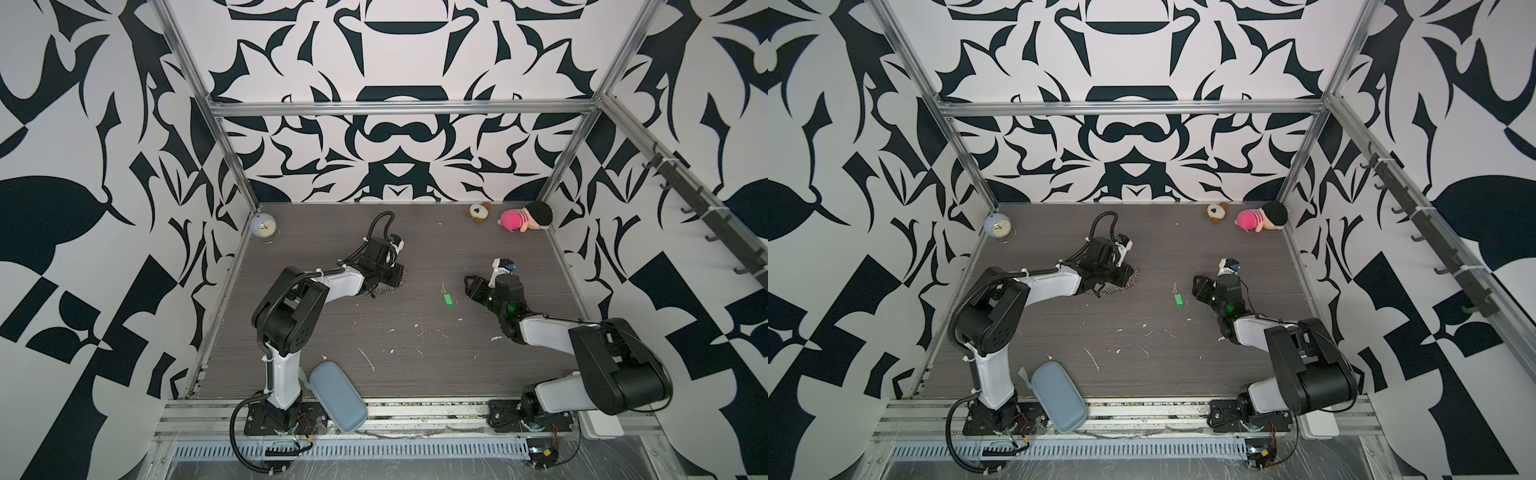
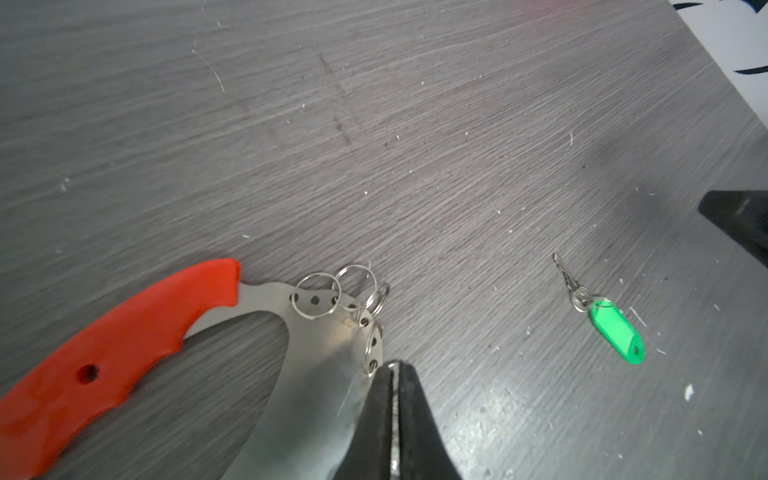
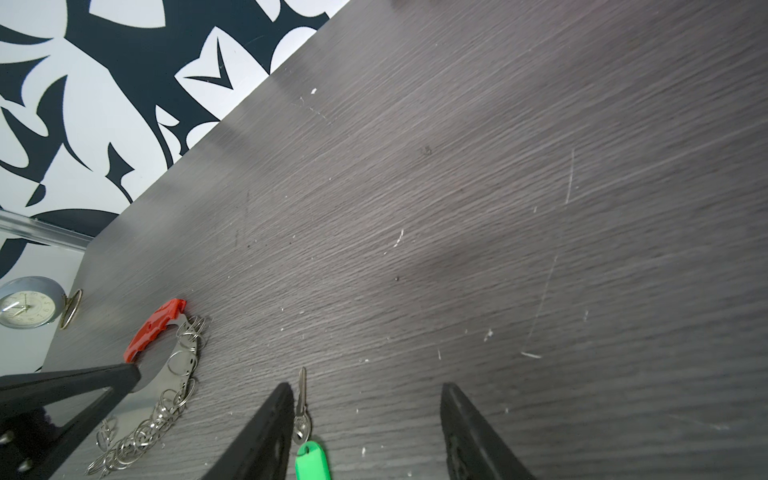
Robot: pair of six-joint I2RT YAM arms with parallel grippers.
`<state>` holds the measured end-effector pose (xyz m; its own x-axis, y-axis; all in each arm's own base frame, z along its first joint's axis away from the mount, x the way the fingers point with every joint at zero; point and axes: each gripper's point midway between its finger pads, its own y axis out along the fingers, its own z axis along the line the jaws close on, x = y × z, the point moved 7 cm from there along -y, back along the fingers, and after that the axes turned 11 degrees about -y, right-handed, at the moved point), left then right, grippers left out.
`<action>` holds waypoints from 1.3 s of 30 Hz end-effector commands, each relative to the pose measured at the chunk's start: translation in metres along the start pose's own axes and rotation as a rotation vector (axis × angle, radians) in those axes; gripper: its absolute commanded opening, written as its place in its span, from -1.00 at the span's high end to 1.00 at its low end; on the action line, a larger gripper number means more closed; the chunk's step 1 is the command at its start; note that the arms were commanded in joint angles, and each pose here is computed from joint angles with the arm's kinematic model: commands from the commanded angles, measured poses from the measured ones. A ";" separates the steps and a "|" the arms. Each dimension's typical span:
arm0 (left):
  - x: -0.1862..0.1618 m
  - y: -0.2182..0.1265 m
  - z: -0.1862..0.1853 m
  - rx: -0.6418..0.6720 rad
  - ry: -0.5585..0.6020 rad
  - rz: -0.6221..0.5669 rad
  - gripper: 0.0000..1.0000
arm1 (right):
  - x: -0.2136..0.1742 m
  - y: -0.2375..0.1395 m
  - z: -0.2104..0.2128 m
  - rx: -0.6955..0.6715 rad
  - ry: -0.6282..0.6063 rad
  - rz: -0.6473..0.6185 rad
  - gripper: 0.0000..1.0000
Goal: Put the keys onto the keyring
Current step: 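Close the left gripper on the keyring's metal rim near the small rings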
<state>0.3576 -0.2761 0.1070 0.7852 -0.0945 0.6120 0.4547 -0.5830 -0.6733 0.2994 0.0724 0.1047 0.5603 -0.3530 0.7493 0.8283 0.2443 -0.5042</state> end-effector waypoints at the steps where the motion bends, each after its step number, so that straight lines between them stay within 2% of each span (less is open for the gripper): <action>1: 0.004 0.007 -0.004 -0.022 -0.008 0.000 0.81 | 0.021 -0.001 0.012 0.042 -0.021 -0.078 -0.22; 23: -0.004 0.027 0.002 -0.003 -0.019 0.058 0.82 | 0.021 -0.001 0.012 0.045 -0.021 -0.079 -0.27; 29: -0.005 0.025 0.001 -0.010 -0.015 0.072 0.90 | 0.021 -0.001 0.012 0.042 -0.019 -0.082 -0.27; 32: -0.007 0.023 -0.002 -0.033 -0.002 0.092 1.00 | 0.021 -0.001 0.012 0.042 -0.017 -0.081 -0.27; 39: -0.008 0.018 -0.004 -0.042 0.017 0.103 1.00 | 0.024 -0.004 0.013 0.042 -0.015 -0.097 -0.28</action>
<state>0.3604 -0.2862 0.0840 0.8236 -0.1469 0.5478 0.3721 -0.5891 -0.7173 0.3000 0.0725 0.1060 0.5541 -0.3548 0.7531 0.8324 0.2444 -0.4973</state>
